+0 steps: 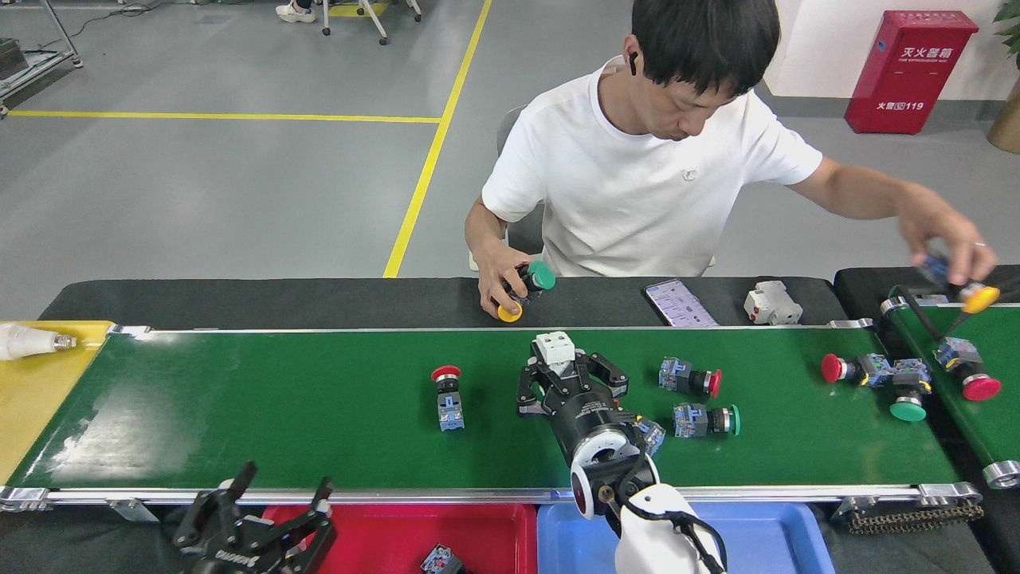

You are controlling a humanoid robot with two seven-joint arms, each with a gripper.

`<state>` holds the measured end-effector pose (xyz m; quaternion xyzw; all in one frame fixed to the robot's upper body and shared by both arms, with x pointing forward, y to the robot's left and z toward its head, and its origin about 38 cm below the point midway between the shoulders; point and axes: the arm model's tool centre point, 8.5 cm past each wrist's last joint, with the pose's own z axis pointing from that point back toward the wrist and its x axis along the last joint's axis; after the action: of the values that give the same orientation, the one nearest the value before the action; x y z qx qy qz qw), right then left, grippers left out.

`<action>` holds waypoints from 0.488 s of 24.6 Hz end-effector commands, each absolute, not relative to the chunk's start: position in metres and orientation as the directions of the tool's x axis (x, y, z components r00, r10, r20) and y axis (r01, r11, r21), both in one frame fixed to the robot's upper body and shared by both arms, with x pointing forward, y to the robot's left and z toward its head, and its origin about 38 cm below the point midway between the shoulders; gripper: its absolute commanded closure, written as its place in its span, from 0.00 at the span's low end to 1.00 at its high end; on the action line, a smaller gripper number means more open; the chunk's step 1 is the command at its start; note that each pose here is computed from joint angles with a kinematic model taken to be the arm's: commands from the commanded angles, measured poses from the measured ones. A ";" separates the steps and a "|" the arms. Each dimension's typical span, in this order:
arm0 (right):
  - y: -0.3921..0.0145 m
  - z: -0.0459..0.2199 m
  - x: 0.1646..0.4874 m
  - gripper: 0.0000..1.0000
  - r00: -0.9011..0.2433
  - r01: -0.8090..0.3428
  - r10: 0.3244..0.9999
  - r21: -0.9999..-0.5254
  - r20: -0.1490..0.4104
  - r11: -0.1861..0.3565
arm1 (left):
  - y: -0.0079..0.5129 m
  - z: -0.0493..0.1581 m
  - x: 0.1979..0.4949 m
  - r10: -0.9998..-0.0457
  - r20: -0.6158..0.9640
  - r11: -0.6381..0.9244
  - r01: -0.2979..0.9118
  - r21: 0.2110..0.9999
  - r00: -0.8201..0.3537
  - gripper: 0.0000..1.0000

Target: Pick switch part from conveyor to tray

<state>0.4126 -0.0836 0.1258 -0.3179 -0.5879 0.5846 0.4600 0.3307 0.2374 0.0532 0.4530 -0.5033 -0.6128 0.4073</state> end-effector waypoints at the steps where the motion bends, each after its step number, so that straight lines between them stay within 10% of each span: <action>1: -0.096 0.145 0.391 0.94 -0.489 -0.129 0.856 -0.984 0.171 0.124 | 0.228 0.055 0.343 -0.950 -0.156 -0.171 0.031 0.985 -0.272 0.00; 9: -0.197 0.092 0.291 0.87 -0.810 -0.224 0.547 -0.974 0.209 0.040 | 0.219 0.050 0.374 -0.940 -0.178 -0.202 0.055 0.978 -0.291 0.00; 12: -0.227 0.085 0.274 0.69 -0.796 -0.231 0.567 -0.972 0.213 0.042 | 0.215 0.050 0.397 -0.944 -0.172 -0.200 0.072 0.977 -0.280 0.00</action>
<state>0.2780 -0.2273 0.0732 -0.1350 -0.6377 0.6803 0.3351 0.3877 0.2158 0.0423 0.4390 -0.4878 -0.6383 0.4025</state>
